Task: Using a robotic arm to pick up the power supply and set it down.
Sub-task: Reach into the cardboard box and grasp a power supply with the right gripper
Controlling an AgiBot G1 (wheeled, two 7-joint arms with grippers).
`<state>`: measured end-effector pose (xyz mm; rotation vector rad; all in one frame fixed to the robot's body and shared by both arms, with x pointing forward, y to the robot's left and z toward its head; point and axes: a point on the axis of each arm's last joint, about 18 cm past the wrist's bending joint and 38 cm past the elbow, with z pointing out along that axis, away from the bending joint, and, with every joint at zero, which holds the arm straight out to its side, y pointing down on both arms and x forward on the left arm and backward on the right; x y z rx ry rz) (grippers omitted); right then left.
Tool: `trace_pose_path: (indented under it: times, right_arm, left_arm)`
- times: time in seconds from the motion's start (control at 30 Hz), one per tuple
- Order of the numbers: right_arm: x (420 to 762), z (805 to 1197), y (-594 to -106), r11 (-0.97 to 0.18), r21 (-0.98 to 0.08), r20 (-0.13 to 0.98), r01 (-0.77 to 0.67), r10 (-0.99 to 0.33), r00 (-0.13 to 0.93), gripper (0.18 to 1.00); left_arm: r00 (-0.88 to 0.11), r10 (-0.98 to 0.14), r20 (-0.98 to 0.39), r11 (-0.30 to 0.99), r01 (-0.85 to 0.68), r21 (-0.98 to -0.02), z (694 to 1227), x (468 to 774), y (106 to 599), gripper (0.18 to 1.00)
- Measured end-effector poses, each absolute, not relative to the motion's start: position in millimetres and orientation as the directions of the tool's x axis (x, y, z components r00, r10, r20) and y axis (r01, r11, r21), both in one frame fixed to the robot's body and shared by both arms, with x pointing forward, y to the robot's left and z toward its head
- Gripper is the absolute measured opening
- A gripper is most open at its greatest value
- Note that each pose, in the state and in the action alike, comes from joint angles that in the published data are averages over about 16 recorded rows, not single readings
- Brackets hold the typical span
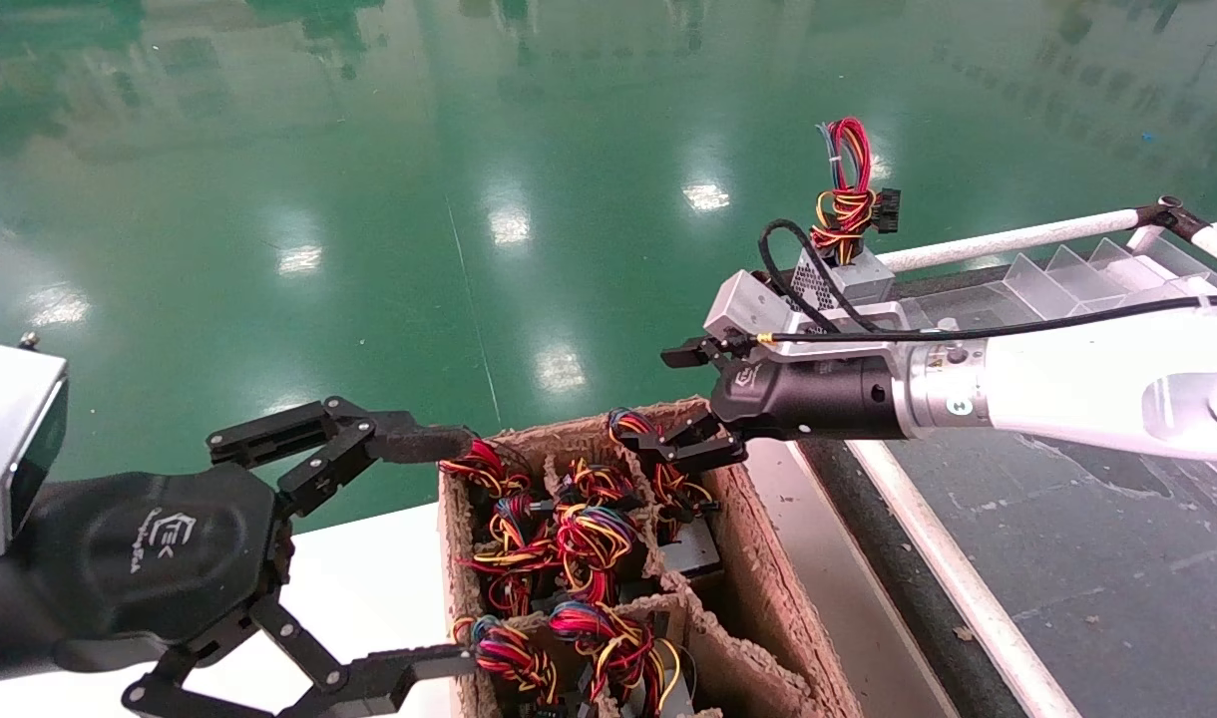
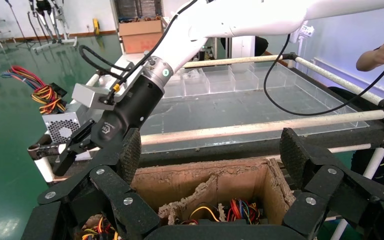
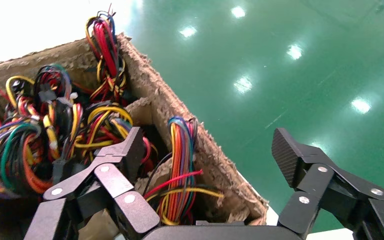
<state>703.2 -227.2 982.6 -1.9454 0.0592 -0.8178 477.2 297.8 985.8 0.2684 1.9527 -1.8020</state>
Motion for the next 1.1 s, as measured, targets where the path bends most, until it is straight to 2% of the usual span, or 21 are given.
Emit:
trace_pose_path:
  times: [0.2,0.43,0.97,1.1]
  right_arm:
    - [703,978,-230,-0.523,-0.800,0.521,0.294,-0.362,0.773,0.880]
    - [705,973,-231,-0.530,-0.795,0.527,0.295,-0.361,0.769,0.756]
    - [709,964,-218,-0.545,-0.776,0.549,0.317,-0.337,0.765,0.400]
    - [709,963,-216,-0.545,-0.774,0.552,0.323,-0.332,0.764,0.337]
  left_arm:
    - [-0.872,-0.167,-0.460,0.120,0.445,-0.887,986,477,298,0.996]
    - [-0.872,-0.167,-0.460,0.120,0.445,-0.887,986,477,298,1.001]
    - [-0.872,-0.167,-0.460,0.120,0.445,-0.887,986,477,298,1.001]
    - [-0.872,-0.167,-0.460,0.120,0.445,-0.887,986,477,298,1.001]
